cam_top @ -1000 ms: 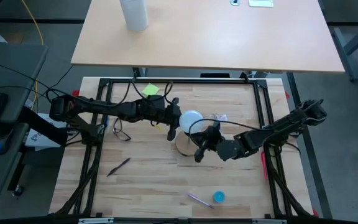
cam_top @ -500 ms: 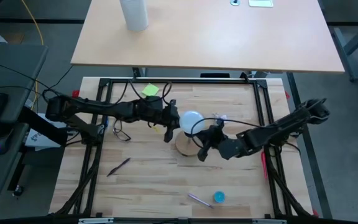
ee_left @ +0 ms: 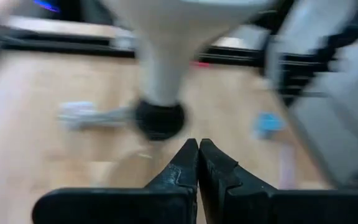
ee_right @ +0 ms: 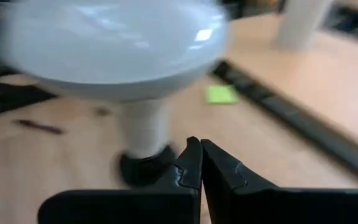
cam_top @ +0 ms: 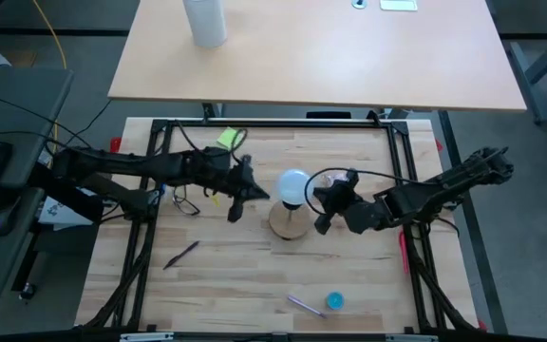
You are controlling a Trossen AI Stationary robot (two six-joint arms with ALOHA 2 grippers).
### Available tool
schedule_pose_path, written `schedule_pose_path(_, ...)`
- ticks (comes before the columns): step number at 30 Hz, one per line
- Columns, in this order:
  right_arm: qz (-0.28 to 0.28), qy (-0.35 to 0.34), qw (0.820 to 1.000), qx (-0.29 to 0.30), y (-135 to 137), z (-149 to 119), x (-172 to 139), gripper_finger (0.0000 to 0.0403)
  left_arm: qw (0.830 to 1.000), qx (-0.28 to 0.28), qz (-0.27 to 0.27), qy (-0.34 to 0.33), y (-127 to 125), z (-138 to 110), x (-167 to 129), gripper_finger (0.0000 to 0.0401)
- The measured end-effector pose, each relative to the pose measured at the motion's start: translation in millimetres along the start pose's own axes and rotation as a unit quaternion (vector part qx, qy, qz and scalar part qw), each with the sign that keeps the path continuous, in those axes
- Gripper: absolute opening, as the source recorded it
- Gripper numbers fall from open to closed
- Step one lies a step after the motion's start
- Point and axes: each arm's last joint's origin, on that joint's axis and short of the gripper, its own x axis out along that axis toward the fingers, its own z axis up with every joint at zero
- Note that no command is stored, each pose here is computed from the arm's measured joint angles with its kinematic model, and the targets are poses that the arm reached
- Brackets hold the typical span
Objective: Screw lightbulb
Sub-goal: Remove the lightbulb from the lamp
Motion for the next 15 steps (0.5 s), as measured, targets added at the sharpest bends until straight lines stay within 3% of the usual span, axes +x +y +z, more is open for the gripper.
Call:
schedule_pose_path(4,0.088,0.034,0.994,0.049,3.1,1.5,-7.8,0.0,0.992,0.048,0.115,-0.004,9.7,2.2,-6.5,0.0)
schedule_pose_path(6,0.127,0.054,0.989,0.049,7.1,-0.6,-9.0,0.0,0.988,0.069,0.136,-0.001,19.3,0.9,0.5,0.0)
schedule_pose_path(11,0.147,0.039,0.988,0.036,17.0,-0.9,-3.9,0.0,0.995,0.03,0.099,-0.007,41.9,-10.3,36.3,0.0)
schedule_pose_path(15,0.154,0.019,0.987,0.035,22.1,1.7,3.2,0.0,0.995,-0.012,0.083,-0.05,43.0,-10.0,54.8,0.0)
